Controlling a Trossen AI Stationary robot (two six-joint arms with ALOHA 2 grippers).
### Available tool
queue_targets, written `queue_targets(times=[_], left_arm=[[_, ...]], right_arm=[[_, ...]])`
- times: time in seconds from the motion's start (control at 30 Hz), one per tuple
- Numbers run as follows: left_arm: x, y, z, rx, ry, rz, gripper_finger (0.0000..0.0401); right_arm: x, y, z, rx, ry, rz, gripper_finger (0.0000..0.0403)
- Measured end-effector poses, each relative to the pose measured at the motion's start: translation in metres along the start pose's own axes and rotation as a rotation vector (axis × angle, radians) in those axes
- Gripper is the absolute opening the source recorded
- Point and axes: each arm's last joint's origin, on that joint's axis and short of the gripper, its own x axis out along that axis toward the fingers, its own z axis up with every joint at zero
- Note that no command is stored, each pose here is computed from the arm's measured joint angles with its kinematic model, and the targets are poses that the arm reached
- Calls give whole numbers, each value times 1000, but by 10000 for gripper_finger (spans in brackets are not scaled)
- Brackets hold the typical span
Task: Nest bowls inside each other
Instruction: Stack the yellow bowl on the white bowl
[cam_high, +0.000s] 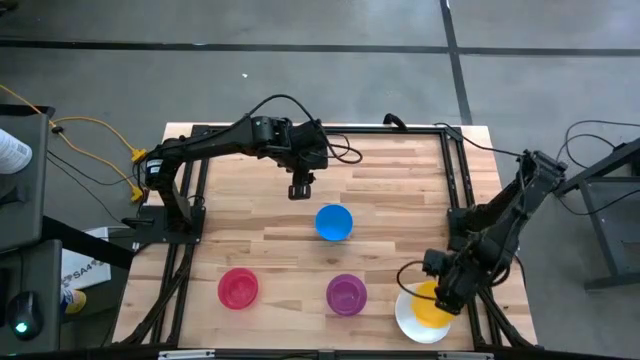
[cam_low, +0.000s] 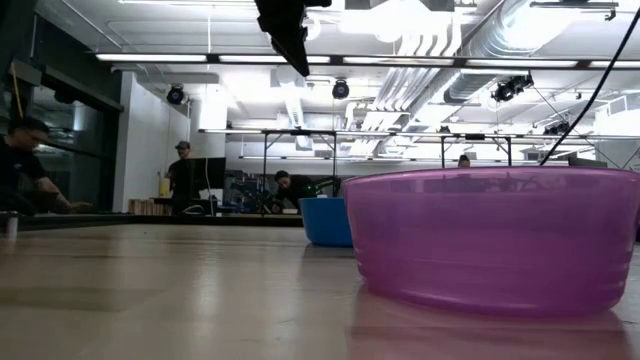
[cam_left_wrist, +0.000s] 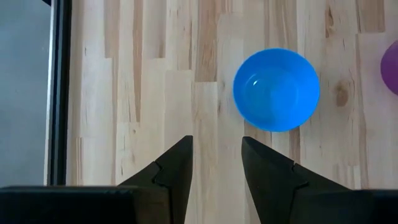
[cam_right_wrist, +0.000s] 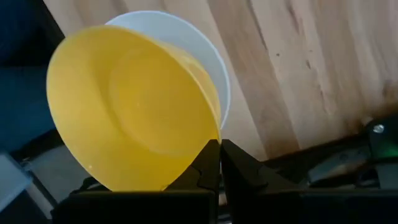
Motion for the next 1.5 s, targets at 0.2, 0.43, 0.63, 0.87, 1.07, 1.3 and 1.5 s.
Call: queue_targets(times=[0.2, 0.43, 0.63, 0.87, 1.07, 1.3, 1.5], left_arm=[[0, 1, 3, -19, -36, 7, 136], [0, 0, 4, -32, -42, -33, 136], [0, -1, 4, -33, -43, -45, 136], [0, -1, 3, -60, -42, -49, 136], [0, -4, 4, -70, -47, -78, 136], [-1, -15, 6, -48, -50, -103, 136], [-2, -31, 8, -10, -53, -127, 136]], right_arm=[[10, 17, -3, -13, -17, 54, 3], [26, 26, -3, -24, 4, 7, 3], [36, 32, -2, -48, 15, -20, 3], [49, 37, 0, -77, 15, -62, 3], [59, 40, 2, -96, 4, -105, 3], [79, 46, 4, -121, 38, -151, 3], [93, 50, 6, -141, 72, -183, 3]])
